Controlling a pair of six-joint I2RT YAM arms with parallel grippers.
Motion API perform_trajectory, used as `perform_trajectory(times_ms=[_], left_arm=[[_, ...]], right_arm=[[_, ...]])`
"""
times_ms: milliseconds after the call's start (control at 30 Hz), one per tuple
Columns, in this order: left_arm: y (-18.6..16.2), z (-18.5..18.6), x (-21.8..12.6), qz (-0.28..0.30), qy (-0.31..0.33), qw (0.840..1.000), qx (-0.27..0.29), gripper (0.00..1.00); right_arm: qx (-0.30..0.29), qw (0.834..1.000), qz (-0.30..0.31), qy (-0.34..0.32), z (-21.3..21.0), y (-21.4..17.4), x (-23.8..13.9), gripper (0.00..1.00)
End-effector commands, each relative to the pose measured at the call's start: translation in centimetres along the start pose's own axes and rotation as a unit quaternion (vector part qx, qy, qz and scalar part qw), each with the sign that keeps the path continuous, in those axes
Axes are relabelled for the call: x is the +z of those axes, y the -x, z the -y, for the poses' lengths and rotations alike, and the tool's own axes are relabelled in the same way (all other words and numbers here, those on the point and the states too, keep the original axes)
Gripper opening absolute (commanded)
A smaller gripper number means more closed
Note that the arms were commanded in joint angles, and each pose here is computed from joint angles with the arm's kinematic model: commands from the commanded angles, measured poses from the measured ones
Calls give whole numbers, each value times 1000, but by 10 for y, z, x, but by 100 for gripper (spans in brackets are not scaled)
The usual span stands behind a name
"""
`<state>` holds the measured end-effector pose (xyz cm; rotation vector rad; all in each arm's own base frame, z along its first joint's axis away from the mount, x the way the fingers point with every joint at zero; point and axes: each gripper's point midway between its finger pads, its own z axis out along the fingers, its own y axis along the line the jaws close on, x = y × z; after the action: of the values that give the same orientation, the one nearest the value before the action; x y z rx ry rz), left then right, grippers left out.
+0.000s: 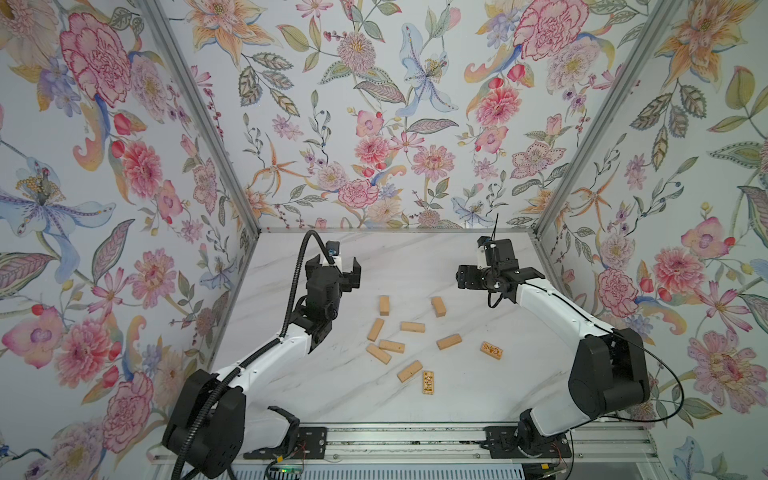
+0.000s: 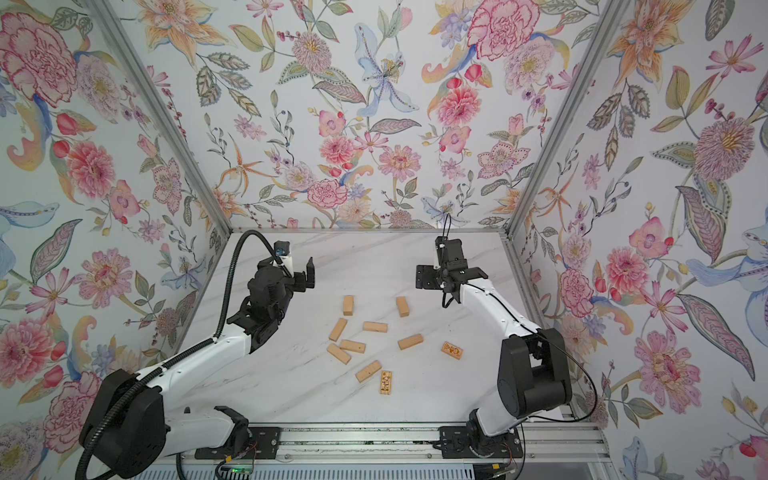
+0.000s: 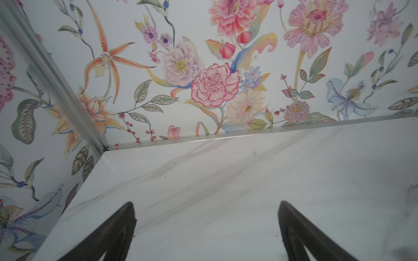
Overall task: Build the wood block tower
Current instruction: 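Move right gripper over the upright wooden block while left arm reaches forward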
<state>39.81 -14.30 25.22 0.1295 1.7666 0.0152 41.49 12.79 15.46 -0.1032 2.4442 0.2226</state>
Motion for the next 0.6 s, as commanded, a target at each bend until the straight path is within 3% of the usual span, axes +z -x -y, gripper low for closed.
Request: perform_trajectory(times_ms=[0,300,567], left_arm=[[-19,23,-3,-55,2,998,6,99],[-31,43,-4,-152,24,988,-6,99],[-35,41,-14,-169,21,985,-13,99]], right_arm=[[-19,998,-58,2,-17,-19,8,87],[-43,991,-124,17,-49,-50,28,73],[-48,988,-145,26,-67,-67,24,62]])
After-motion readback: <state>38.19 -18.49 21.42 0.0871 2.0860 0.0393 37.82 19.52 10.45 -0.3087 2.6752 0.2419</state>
